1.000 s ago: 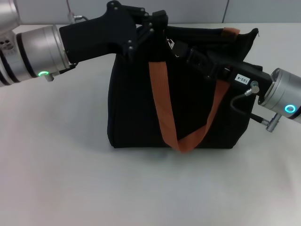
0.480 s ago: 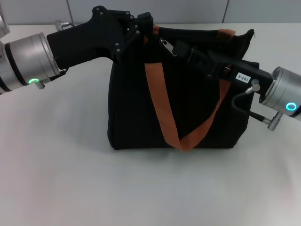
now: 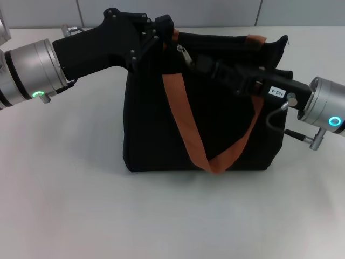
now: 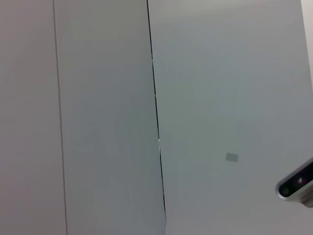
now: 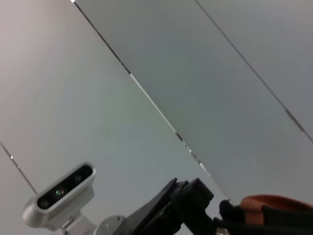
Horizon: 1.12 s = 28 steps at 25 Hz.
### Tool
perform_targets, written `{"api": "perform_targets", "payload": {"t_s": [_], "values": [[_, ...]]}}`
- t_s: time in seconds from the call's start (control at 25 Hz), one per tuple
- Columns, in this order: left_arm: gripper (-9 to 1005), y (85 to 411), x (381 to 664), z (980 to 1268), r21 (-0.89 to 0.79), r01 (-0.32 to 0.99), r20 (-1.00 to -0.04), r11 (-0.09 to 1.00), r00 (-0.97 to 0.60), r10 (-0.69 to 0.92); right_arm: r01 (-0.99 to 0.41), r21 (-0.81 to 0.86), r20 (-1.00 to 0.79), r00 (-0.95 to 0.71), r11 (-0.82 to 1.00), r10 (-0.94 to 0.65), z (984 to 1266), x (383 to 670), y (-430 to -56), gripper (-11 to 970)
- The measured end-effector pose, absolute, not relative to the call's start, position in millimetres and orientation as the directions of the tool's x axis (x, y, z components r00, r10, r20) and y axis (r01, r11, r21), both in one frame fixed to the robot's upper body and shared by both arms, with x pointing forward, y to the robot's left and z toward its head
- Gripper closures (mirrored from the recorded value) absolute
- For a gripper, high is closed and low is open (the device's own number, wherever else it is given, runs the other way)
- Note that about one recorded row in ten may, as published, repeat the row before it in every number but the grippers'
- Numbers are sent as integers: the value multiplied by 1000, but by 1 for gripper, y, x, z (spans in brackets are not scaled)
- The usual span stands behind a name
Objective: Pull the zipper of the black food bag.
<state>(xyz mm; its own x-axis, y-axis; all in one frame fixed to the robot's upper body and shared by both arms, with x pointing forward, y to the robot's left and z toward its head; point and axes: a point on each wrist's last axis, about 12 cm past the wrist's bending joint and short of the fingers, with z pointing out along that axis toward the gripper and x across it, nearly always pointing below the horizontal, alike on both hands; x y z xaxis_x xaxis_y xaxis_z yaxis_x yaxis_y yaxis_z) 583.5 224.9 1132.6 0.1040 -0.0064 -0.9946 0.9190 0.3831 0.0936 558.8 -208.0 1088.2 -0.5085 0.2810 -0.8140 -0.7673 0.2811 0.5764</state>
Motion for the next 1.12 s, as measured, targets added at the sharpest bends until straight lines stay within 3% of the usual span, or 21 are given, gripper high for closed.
{"api": "perform_targets", "payload": {"t_s": [0.72, 1.04, 1.12], "values": [[955, 221, 582, 1132, 83, 927, -995, 366, 96, -17, -791, 532, -843, -462, 302, 274, 1089, 559, -212, 959], [954, 210, 588, 1137, 81, 932, -994, 353, 100, -37, -805, 503, -861, -436, 314, 260, 1092, 563, -211, 673], [954, 209, 589, 1137, 84, 934, -994, 348, 102, -35, -807, 501, -862, -435, 312, 258, 1093, 563, -210, 674]]}}
